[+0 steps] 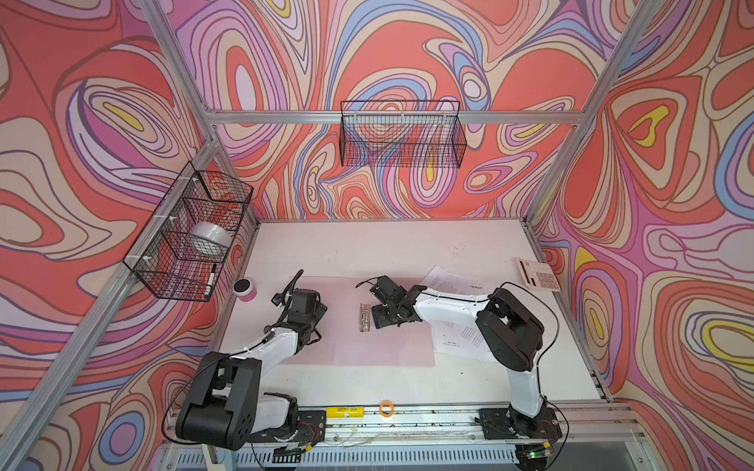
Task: Put the files into the folder
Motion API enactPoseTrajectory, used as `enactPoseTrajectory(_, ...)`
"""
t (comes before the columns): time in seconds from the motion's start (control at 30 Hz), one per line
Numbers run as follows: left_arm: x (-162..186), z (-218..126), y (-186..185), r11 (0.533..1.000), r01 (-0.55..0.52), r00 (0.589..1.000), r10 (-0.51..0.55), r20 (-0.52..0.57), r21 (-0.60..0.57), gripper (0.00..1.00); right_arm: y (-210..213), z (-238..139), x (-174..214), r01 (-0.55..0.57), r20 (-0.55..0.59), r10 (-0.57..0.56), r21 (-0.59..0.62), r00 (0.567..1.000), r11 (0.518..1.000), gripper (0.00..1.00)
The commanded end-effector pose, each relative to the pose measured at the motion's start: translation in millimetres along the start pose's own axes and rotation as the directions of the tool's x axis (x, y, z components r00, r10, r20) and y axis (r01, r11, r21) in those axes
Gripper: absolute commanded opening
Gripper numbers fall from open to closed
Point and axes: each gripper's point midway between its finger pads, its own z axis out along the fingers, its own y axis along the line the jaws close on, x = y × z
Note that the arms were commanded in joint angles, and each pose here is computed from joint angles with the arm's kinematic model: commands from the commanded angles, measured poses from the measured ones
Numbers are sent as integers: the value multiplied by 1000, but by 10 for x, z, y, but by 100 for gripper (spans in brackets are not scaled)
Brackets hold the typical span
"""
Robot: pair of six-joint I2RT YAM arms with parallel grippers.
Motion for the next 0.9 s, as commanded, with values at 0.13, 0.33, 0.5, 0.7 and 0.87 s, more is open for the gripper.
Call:
enactPoseTrajectory(0.13,-190,79,-443,996,-78,997,78,2,38,77,-308,499,352,-35,-167,50,87,985,996,73)
enactPoseTrajectory(0.33,-127,337,-663,993,-103,993,106,-52,60,76,-252,258,31,-58,-68,64,80,996,995,71)
enactPoseTrajectory(0.5,-110,439,-722,992,-98,993,102,-54,78,76,28,-121,-136,-7,8,6,61,1000,998,70)
enactPoseTrajectory(0.7,-205,496,-918,985,-134,990,138,-27,107,76,351,-109,-13,86,-19,-85,85,996,993,69)
enactPoseTrajectory(0.87,-278,551,-1134,977,-161,986,166,-25,138,75,525,-91,-10,100,-8,-100,77,995,992,69)
